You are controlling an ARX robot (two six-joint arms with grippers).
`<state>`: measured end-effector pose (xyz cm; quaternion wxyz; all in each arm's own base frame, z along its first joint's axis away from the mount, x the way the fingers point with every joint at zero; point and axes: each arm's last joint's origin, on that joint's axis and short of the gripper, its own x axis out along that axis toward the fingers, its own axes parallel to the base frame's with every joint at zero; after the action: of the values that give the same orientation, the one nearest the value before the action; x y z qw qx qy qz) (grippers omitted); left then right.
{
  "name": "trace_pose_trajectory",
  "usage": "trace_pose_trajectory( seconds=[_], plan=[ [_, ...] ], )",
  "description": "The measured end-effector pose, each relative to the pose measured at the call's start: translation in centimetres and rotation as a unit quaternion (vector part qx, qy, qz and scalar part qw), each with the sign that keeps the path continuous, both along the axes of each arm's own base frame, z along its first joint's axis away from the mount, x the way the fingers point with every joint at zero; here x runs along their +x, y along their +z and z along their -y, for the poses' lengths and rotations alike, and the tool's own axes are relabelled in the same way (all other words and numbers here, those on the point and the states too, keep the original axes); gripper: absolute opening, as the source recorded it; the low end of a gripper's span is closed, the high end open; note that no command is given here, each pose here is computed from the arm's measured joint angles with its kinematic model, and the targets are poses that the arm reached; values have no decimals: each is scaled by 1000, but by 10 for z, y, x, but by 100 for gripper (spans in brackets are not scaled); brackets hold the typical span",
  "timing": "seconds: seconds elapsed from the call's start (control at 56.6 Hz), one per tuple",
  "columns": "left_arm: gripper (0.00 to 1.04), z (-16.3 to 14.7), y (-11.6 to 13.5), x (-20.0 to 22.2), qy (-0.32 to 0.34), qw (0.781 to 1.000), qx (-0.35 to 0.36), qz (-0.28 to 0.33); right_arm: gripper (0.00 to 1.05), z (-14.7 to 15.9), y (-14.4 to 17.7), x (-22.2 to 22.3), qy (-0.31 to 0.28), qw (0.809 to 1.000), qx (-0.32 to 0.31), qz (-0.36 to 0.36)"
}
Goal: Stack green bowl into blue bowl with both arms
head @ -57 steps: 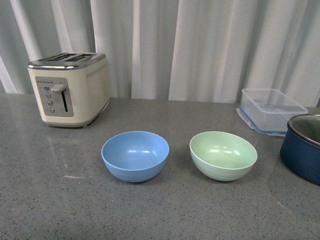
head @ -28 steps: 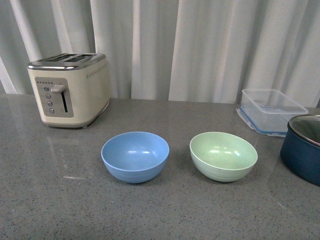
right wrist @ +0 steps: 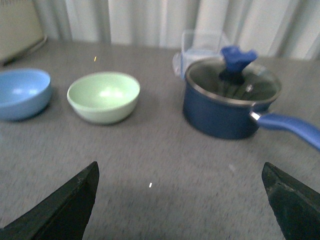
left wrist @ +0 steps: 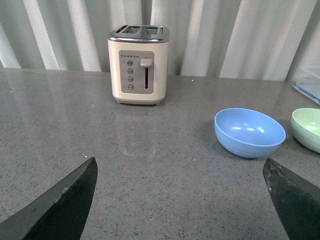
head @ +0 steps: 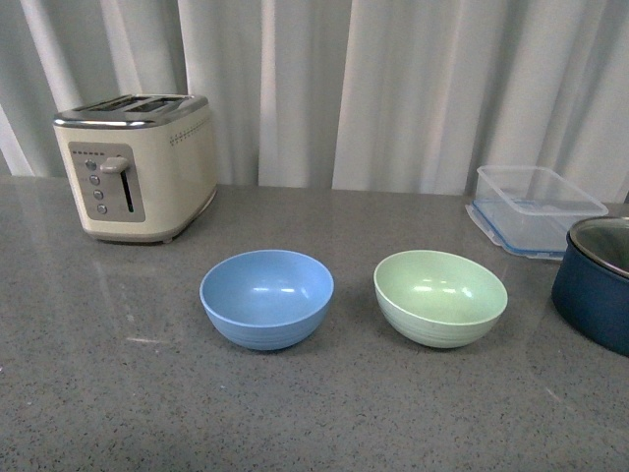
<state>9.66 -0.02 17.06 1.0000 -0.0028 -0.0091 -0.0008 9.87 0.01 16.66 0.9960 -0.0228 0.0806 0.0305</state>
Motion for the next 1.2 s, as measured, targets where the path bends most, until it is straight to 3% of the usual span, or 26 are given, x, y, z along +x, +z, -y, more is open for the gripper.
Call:
trace_pose_trajectory(
  seconds=[0.088, 0.194, 0.318, 0.565, 0.812, 1.201],
  plan=[
    [98, 0, 0, 0, 0, 1000, 0, 0, 95, 1, 12, 5, 9, 1000, -1, -23],
    [98, 0, 0, 0, 0, 1000, 0, 0, 95, 0, 55, 25, 27, 999, -2, -20],
    [98, 0, 0, 0, 0, 1000, 0, 0, 95, -6, 90, 58, 64, 995, 15, -70],
    [98, 0, 0, 0, 0, 1000, 0, 0, 95, -23, 124, 140, 38, 990, 8, -138],
    [98, 0, 0, 0, 0, 1000, 0, 0, 95, -34, 104, 228, 0, 965, 49, -256],
    [98, 0, 0, 0, 0, 1000, 0, 0, 95, -58, 53, 289, -47, 936, 50, -344]
  ],
)
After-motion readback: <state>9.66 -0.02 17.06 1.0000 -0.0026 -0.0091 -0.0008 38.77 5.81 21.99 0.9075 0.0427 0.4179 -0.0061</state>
